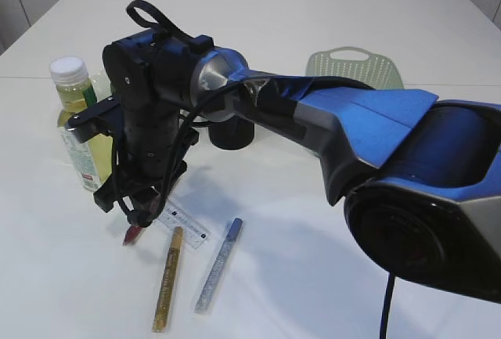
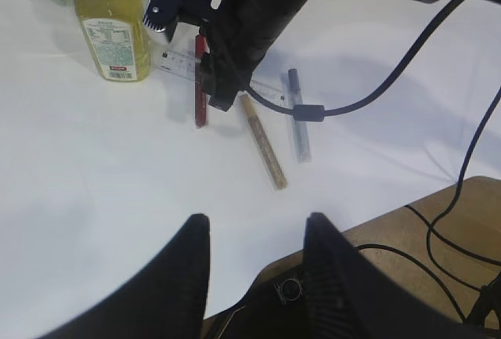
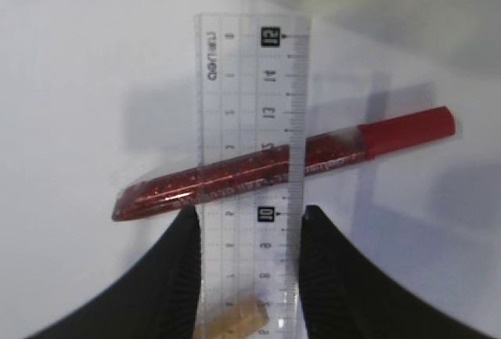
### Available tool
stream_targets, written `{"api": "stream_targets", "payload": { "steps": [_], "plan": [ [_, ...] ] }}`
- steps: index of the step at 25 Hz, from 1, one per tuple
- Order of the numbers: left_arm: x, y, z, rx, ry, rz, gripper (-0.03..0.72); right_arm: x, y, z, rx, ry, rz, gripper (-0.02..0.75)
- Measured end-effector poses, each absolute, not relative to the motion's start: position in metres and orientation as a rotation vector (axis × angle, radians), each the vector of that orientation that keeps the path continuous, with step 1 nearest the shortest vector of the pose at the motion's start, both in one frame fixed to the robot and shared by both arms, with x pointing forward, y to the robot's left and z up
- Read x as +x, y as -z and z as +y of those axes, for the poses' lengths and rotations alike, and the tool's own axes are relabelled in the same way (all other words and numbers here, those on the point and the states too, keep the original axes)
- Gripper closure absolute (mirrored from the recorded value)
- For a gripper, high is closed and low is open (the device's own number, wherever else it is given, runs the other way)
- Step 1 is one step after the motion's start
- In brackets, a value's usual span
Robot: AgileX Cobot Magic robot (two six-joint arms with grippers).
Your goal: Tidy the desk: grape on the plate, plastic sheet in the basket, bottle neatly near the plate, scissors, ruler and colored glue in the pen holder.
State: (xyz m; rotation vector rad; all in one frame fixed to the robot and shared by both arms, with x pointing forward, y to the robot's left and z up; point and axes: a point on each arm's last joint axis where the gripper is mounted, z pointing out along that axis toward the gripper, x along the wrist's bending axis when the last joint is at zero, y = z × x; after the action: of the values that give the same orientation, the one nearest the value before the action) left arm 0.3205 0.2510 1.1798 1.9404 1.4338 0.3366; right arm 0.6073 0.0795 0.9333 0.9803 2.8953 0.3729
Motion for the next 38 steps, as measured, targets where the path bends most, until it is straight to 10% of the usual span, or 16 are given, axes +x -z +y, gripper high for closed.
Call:
{"api": "stream_targets", "payload": {
  "steps": [38],
  "plan": [
    [0.320,-1.180,0.251,1.940,-0.337,1.434,0.400,0.573,-0.975,0.040,0.993,-0.226,2.909,0.437]
  ]
}}
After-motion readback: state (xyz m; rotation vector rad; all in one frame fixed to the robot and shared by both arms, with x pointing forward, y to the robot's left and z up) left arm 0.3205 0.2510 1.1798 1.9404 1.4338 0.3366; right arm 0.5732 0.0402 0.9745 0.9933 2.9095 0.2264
